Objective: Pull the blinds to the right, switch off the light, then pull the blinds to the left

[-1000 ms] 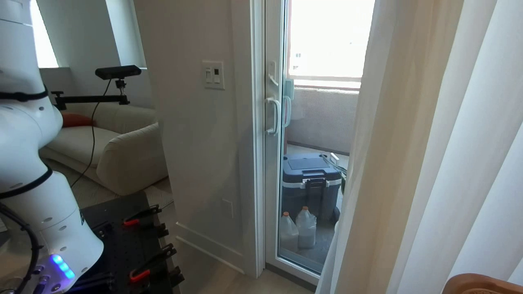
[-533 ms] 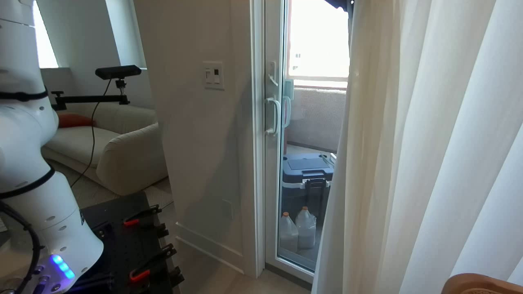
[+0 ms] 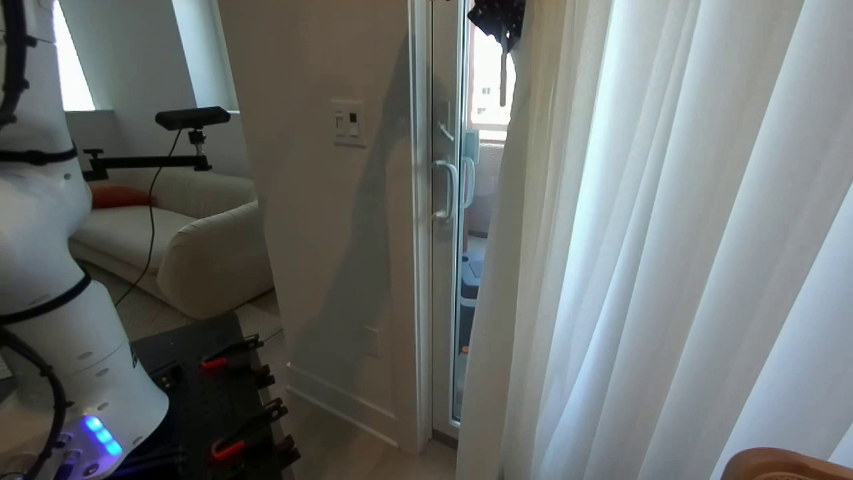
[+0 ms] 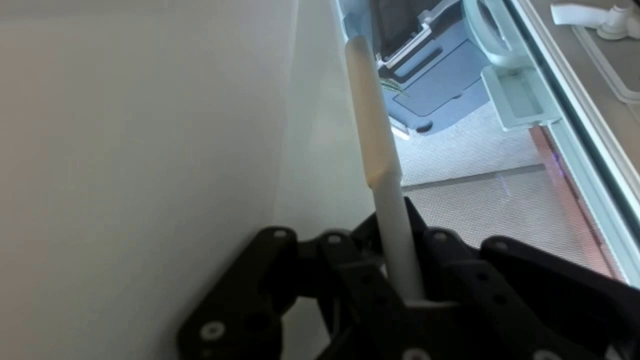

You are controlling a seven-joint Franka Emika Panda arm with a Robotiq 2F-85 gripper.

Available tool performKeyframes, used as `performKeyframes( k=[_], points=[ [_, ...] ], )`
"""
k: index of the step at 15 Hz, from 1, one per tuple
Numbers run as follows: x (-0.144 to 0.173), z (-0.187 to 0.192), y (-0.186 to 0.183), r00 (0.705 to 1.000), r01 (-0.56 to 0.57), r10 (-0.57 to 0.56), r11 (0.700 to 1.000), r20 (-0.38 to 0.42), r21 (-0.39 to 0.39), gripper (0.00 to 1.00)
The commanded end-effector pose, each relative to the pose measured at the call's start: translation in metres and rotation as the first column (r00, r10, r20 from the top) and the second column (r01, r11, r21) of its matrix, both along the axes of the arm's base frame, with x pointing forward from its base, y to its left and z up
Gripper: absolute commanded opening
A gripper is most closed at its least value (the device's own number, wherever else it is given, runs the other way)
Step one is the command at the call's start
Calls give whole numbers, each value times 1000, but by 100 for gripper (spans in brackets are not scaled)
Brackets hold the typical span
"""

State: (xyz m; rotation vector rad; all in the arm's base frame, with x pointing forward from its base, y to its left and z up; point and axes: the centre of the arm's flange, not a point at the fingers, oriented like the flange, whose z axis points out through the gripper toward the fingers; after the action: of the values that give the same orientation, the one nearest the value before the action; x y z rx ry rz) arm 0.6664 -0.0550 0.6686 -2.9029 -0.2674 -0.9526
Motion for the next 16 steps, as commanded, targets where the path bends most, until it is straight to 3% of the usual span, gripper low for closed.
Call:
performKeyframes(
  k=[1, 8, 16],
  points=[
    [-2, -9, -42, 989, -24, 32, 998, -148, 52, 2],
    [-5, -18, -148, 985, 35, -25, 998, -169, 55, 2],
    [-1, -22, -195, 975, 129, -105, 985, -198, 117, 2]
  ],
)
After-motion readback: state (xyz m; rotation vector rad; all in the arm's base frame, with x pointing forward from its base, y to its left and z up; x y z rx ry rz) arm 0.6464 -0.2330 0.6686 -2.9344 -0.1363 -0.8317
